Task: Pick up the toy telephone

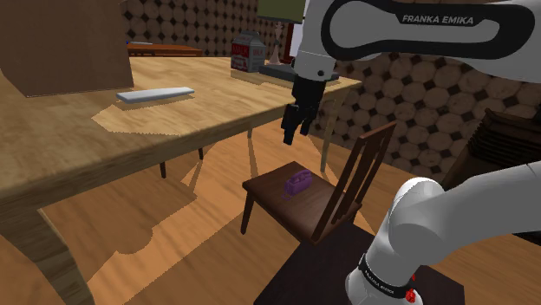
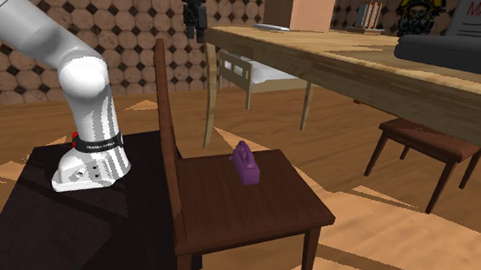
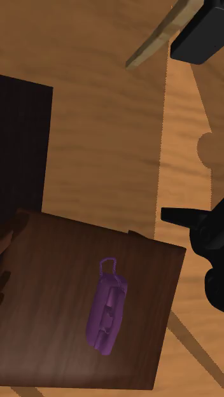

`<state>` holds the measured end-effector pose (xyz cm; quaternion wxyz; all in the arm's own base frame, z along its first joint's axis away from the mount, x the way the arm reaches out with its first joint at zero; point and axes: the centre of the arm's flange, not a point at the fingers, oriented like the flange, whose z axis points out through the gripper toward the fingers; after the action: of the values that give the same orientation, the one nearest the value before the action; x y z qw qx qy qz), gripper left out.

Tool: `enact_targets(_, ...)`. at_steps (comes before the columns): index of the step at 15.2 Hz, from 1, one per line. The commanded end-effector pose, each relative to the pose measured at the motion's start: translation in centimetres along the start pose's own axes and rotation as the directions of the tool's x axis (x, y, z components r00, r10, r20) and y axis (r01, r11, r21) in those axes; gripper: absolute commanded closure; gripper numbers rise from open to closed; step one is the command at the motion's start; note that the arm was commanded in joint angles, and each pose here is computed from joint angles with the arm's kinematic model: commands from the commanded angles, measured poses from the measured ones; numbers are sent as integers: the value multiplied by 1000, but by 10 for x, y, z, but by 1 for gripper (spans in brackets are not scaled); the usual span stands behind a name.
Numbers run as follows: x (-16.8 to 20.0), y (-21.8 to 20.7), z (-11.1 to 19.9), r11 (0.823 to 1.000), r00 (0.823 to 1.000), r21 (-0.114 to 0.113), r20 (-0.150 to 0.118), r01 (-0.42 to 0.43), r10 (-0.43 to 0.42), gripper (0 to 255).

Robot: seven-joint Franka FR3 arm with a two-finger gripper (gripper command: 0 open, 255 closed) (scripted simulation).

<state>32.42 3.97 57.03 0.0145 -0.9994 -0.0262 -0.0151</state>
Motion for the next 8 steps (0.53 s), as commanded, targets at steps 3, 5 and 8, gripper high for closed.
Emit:
enact_targets(3, -8, 19, 17, 997, 997, 1, 0, 82, -82, 0)
enact_targets(5, -14, 38, 35, 986, 986, 2, 1, 164, -164, 0)
enact_targets(8, -20, 67, 60, 959, 959, 3, 1, 284, -284, 0)
